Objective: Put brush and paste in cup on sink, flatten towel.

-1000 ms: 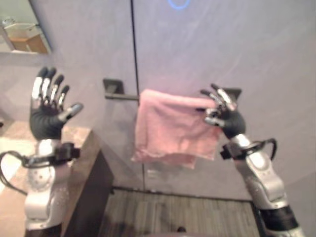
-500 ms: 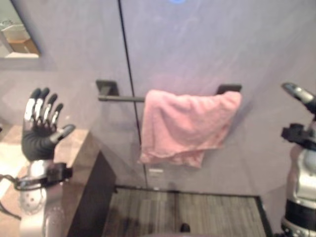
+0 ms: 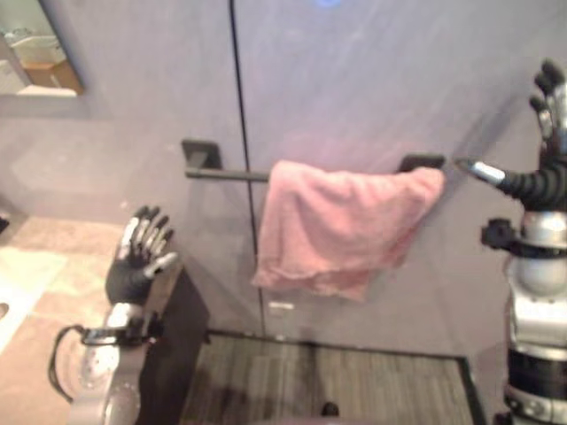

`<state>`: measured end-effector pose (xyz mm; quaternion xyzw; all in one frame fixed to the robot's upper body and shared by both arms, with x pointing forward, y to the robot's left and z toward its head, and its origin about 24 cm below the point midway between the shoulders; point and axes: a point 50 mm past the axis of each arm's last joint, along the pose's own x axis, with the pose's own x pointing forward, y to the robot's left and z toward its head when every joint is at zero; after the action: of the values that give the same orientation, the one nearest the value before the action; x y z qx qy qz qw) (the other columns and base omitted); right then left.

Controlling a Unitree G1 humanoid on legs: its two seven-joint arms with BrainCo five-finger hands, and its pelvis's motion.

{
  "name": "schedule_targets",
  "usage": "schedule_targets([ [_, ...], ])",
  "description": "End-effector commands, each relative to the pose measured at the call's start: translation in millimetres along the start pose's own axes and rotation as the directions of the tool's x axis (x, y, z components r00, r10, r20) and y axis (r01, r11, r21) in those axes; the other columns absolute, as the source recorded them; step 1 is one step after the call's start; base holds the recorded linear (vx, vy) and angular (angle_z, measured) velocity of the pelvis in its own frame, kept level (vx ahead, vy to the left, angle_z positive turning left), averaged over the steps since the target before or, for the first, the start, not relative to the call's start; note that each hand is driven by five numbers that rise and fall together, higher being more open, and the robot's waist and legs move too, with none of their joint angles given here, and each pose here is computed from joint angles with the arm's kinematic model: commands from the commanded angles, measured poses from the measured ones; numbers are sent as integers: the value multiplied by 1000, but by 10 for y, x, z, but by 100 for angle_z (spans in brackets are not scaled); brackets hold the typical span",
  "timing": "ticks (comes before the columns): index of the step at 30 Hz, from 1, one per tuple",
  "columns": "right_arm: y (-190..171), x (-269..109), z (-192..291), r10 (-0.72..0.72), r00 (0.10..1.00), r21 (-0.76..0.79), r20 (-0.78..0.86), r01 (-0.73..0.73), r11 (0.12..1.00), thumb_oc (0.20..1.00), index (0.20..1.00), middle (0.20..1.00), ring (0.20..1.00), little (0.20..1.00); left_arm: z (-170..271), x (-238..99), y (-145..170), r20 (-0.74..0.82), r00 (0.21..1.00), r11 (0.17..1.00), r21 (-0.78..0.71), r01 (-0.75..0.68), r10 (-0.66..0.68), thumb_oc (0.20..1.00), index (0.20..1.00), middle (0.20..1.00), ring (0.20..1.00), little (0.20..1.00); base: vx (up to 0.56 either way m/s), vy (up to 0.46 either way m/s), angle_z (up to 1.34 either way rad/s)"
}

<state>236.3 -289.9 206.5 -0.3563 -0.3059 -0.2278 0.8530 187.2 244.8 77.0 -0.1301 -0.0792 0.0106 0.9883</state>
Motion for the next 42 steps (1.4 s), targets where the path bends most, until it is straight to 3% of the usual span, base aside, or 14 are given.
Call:
schedule_targets([
  [1,-273,-13,-421,-68,982,-236,-176,25,971,1000,1000,1000,1000,1000,-21,26,67,-48,998,997,63,38,-35,1000,1000,1000,1000,1000,-2,-2,-3],
  [7,-321,-415,-990,51,878,-293,-476,-213,932,1000,1000,1000,1000,1000,-350,-69,313,-206,976,990,131,-50,77,1000,1000,1000,1000,1000,5,-6,-1],
  [8,-314,-655,-1131,162,796,-235,-582,-356,904,1000,1000,1000,1000,1000,-475,-160,439,-277,952,977,197,-79,132,1000,1000,1000,1000,1000,-9,-12,-3],
  [13,-271,-1021,-1197,437,593,17,-676,-581,814,1000,1000,1000,1000,1000,-689,-431,635,-451,873,932,363,-13,188,1000,1000,1000,1000,1000,-9,-5,-1],
  [17,-196,-1242,-1371,537,432,212,-725,-601,770,1000,1000,1000,1000,1000,-941,-611,719,-586,782,914,401,55,210,1000,1000,1000,1000,1000,-82,9,5],
  [20,-6,-1629,-1637,610,134,367,-781,-692,621,1000,1000,1000,1000,1000,-1235,-703,763,-691,680,907,411,92,245,1000,1000,1000,1000,1000,-176,22,4],
  [21,6,-1619,-1640,612,136,366,-779,-693,621,1000,1000,1000,1000,1000,-1234,-700,766,-690,681,907,412,89,246,1000,1000,1000,1000,1000,-33,4,15],
  [22,292,-2016,-1709,623,-15,467,-782,-675,571,1000,1000,1000,1000,1000,-1498,-854,792,-754,578,909,413,47,312,1000,1000,1000,1000,1000,19,0,22],
  [25,448,-2382,-1728,601,-118,537,-791,-604,589,1000,1000,1000,1000,1000,-1620,-911,828,-763,524,893,451,12,379,1000,1000,1000,1000,1000,19,0,17],
  [28,762,-2953,-1602,563,-259,615,-785,-442,653,1000,1000,1000,1000,1000,-1853,-1148,854,-805,353,861,508,-5,477,1000,1000,1000,1000,1000,20,-2,22],
  [30,842,-3255,-1486,535,-384,658,-753,-474,585,1000,1000,1000,1000,1000,-1914,-1356,872,-820,252,848,531,-1,514,1000,1000,1000,1000,1000,50,-20,12],
  [32,937,-3289,-1430,545,-396,666,-739,-547,506,1000,1000,1000,1000,1000,-1919,-1457,886,-817,220,839,544,-10,533,1000,1000,1000,1000,1000,30,-23,15],
  [34,961,-3241,-1437,557,-322,643,-765,-396,655,1000,1000,1000,1000,1000,-1935,-1528,874,-819,202,843,531,-89,537,1000,1000,1000,1000,1000,22,-17,15],
  [42,891,-3183,-1487,537,-291,609,-792,-440,660,1000,1000,1000,1000,1000,-1923,-1518,881,-808,220,833,552,-42,547,1000,1000,1000,1000,1000,29,-17,9],
])
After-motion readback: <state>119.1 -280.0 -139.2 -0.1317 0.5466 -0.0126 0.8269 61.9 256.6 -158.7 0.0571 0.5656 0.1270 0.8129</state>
